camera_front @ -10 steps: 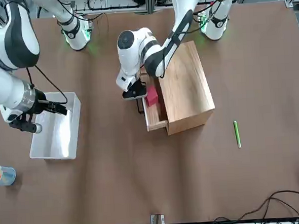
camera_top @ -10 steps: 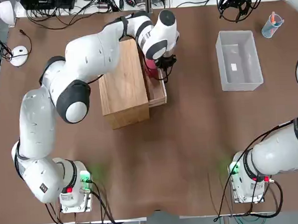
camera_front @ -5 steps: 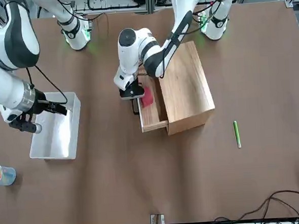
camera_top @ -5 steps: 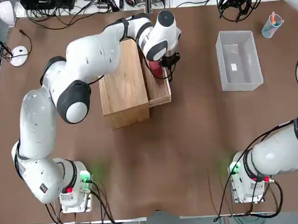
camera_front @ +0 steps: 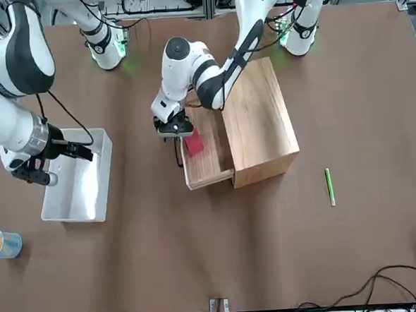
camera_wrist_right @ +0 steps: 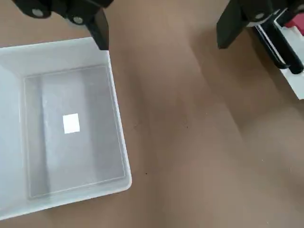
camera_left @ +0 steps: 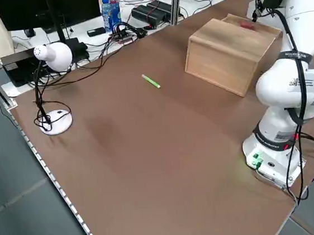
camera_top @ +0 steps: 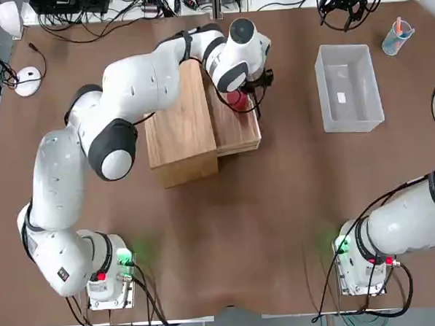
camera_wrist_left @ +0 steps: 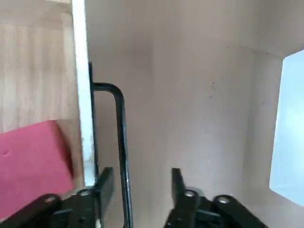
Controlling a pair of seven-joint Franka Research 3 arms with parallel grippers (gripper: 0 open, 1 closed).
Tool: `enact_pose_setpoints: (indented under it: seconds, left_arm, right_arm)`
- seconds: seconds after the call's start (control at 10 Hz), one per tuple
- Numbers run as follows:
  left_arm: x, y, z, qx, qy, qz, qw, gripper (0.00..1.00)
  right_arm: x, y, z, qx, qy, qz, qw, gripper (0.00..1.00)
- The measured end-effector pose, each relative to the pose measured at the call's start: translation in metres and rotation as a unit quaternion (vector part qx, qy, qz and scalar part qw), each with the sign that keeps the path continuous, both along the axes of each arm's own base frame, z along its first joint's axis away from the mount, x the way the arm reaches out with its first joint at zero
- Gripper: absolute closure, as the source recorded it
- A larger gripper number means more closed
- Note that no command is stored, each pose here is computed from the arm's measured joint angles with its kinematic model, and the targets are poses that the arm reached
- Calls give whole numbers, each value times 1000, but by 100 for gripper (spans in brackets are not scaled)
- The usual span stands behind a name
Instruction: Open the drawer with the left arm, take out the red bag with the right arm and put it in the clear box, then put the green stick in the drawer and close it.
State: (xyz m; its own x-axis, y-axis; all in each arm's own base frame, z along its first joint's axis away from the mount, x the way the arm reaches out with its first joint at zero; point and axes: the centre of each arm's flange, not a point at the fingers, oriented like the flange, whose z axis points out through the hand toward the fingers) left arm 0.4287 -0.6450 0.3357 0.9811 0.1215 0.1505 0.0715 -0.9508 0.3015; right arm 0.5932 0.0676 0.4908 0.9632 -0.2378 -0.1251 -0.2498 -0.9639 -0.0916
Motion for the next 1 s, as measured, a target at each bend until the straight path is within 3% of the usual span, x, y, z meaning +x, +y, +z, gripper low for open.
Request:
enact_pose_setpoints:
  seconds: [0.2, 0.5, 0.6, 0.7, 1.0]
  left_arm:
    - [1, -1, 4, -4, -2, 1, 1000, 12]
    - [8, 6, 34, -5, 2, 14, 1000, 8]
    - [8, 17, 46, 28, 12, 19, 999, 0]
    - [10, 33, 63, 70, 17, 26, 997, 0]
    - [51, 120, 124, 121, -2, 40, 992, 0]
  right_arm:
    - [1, -2, 1, 0, -5, -3, 1000, 0]
    - [5, 0, 5, 0, -20, -24, 1000, 2]
    - [5, 8, 7, -1, -19, -52, 998, 2]
    - [4, 30, 10, -2, -23, -82, 996, 2]
    - [-11, 132, 17, 5, -39, -179, 983, 2]
